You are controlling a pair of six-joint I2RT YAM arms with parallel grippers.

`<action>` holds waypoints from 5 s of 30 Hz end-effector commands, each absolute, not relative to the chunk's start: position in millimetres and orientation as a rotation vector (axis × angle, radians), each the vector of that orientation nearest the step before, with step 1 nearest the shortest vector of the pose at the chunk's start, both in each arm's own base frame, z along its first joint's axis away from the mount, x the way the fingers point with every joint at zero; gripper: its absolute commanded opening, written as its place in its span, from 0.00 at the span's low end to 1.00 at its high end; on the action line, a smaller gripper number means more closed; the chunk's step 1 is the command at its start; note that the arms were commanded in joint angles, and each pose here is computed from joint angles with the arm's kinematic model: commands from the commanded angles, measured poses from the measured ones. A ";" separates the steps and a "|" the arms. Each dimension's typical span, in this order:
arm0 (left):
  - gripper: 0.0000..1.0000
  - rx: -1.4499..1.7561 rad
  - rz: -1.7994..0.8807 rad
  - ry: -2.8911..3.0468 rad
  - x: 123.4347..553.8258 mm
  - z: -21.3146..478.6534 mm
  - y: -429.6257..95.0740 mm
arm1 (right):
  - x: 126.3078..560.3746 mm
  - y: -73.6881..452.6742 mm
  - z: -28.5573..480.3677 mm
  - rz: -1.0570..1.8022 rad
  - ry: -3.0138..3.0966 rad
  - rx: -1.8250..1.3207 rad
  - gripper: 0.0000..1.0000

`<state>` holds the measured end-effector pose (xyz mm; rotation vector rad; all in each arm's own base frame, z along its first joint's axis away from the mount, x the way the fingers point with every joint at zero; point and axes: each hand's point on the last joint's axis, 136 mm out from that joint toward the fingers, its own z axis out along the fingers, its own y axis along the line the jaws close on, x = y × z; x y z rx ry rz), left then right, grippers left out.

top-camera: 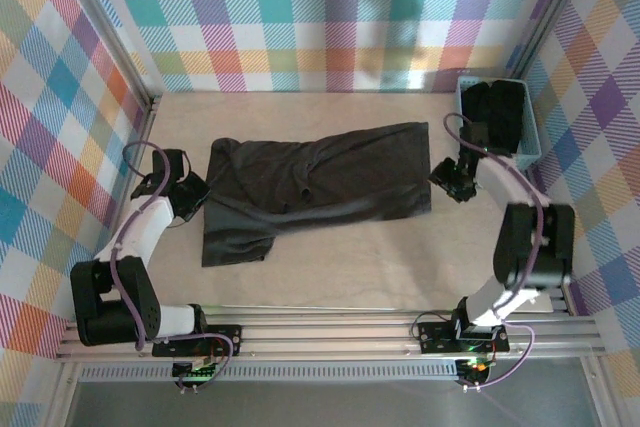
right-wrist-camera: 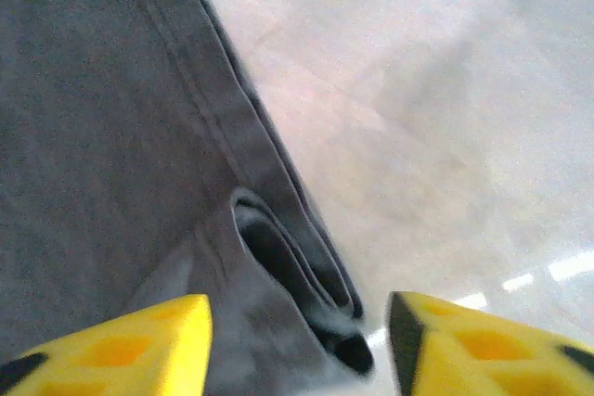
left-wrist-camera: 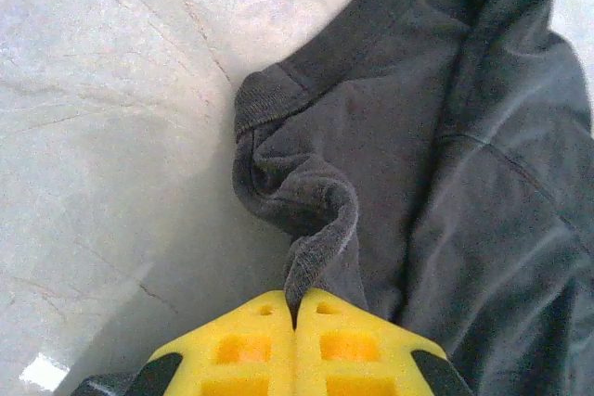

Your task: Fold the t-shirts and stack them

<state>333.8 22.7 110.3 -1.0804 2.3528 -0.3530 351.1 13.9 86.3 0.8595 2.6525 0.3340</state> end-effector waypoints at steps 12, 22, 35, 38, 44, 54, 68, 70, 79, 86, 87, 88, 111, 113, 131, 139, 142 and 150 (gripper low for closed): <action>0.00 -1.069 -0.354 2.358 322.7 110.2 23.8 | 324.3 43.2 32.8 0.325 2.760 0.918 0.42; 0.00 -1.073 -0.370 2.354 323.0 110.2 22.1 | 337.7 43.1 29.3 0.309 2.783 0.897 0.36; 0.00 -1.068 -0.373 2.344 324.8 117.1 22.6 | 354.7 43.2 10.8 0.290 2.799 0.895 0.25; 0.00 -1.071 -0.374 2.342 325.5 117.4 22.7 | 360.5 43.1 11.6 0.290 2.791 0.884 0.17; 0.00 -1.071 -0.375 2.333 328.4 122.0 23.4 | 371.2 44.5 35.0 0.319 2.741 0.825 0.00; 0.00 -1.068 -0.446 2.230 341.8 188.2 22.7 | 355.0 56.9 179.0 0.504 2.575 0.730 0.00; 0.00 -1.048 -0.614 1.891 340.0 360.1 30.4 | 361.7 49.2 351.8 0.686 2.264 0.668 0.00; 0.00 -1.053 -0.631 1.860 336.8 375.6 32.2 | 359.4 48.6 369.3 0.730 2.225 0.658 0.00; 0.00 -1.077 -0.652 1.867 343.2 371.0 34.5 | 363.4 55.0 388.1 0.986 2.185 0.649 0.00; 0.00 -1.113 -0.754 1.855 397.1 373.6 43.4 | 427.4 61.2 401.7 1.151 2.100 0.643 0.00; 0.00 -1.119 -0.770 1.832 400.7 380.5 46.5 | 434.0 61.9 409.4 1.177 2.073 0.637 0.00; 0.00 -1.114 -0.785 1.806 402.4 389.6 48.7 | 438.0 61.9 417.4 1.199 2.050 0.629 0.00; 0.00 -1.069 -0.662 1.519 262.2 485.2 51.8 | 299.8 58.8 476.4 1.187 1.821 0.513 0.00; 0.00 -1.061 -0.684 1.528 274.6 486.8 51.5 | 307.5 59.3 475.7 1.211 1.829 0.524 0.00; 0.00 -0.982 -1.005 1.548 451.5 509.0 60.0 | 466.5 38.4 504.1 1.323 1.794 0.468 0.00; 0.00 -1.017 -0.969 1.644 380.5 509.1 37.0 | 432.2 36.2 481.2 1.220 1.891 0.551 0.00; 0.00 -1.139 -0.959 1.812 352.7 425.4 23.7 | 411.2 30.7 402.3 1.123 2.039 0.684 0.00; 0.56 -1.377 -0.812 2.302 326.2 169.4 13.0 | 358.4 18.2 164.7 0.871 2.441 0.945 0.47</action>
